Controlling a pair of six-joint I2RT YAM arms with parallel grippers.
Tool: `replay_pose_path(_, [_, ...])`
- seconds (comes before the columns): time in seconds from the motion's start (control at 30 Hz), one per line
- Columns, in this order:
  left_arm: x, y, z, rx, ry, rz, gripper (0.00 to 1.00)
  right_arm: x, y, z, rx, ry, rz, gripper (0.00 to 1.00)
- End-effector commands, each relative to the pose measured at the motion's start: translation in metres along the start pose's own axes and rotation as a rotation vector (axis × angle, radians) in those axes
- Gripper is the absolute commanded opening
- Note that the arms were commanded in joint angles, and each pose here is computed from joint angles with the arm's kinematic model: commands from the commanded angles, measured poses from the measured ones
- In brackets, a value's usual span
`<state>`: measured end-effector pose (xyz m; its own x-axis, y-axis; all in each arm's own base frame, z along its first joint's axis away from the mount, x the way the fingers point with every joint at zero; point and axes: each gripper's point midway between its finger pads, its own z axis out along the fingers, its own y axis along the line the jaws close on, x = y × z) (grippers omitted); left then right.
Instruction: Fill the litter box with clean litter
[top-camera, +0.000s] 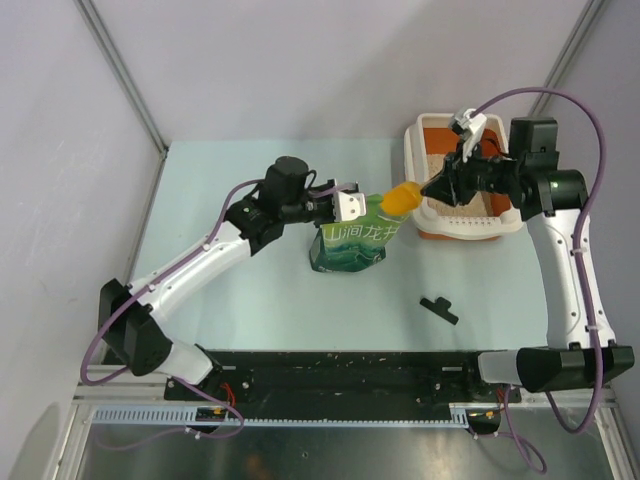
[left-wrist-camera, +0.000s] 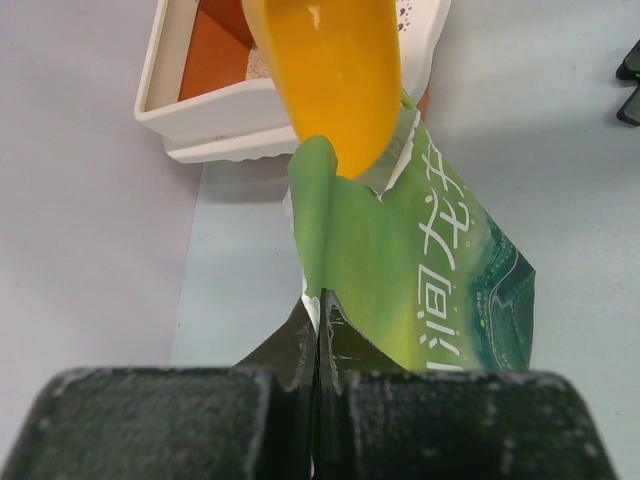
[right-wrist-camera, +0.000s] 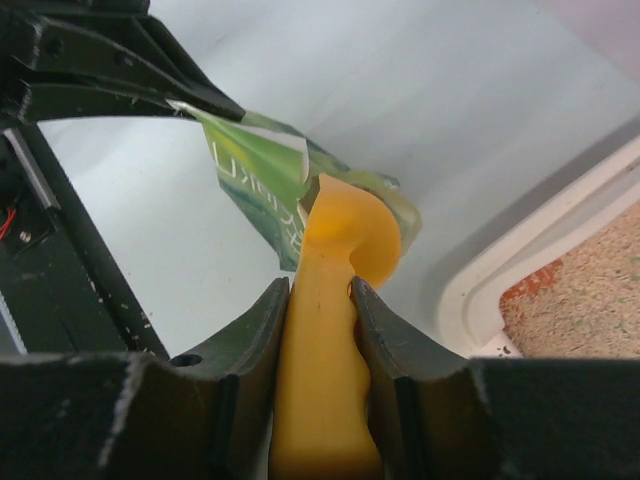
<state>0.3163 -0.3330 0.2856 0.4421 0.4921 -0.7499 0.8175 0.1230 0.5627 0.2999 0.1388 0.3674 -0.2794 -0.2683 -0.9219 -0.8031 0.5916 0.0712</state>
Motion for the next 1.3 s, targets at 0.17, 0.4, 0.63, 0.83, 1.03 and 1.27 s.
replay_pose_path(0.17, [-0.032, 0.018, -0.026, -0.089, -0.076, 0.037, 0.0, 0.025, 0.011, 0.014, -0.108, 0.122, -0.08, 0.0])
replay_pose_path(0.4, [-0.037, 0.016, -0.032, -0.089, -0.093, 0.019, 0.0, 0.042, -0.001, 0.051, -0.054, 0.225, -0.081, 0.0])
replay_pose_path(0.63, [-0.04, 0.009, -0.035, -0.07, -0.115, -0.018, 0.0, 0.026, -0.009, 0.097, 0.161, 0.216, 0.136, 0.0])
replay_pose_path(0.83, [-0.044, 0.006, -0.036, -0.063, -0.127, -0.037, 0.0, 0.043, -0.021, 0.107, 0.291, 0.266, 0.291, 0.0])
replay_pose_path(1.03, [-0.045, 0.001, -0.037, -0.052, -0.134, -0.066, 0.0, 0.06, -0.03, 0.112, 0.376, 0.289, 0.298, 0.0])
replay_pose_path(1.27, [-0.047, -0.009, -0.034, -0.019, -0.148, -0.079, 0.0, 0.095, -0.032, 0.125, 0.42, 0.38, 0.28, 0.0])
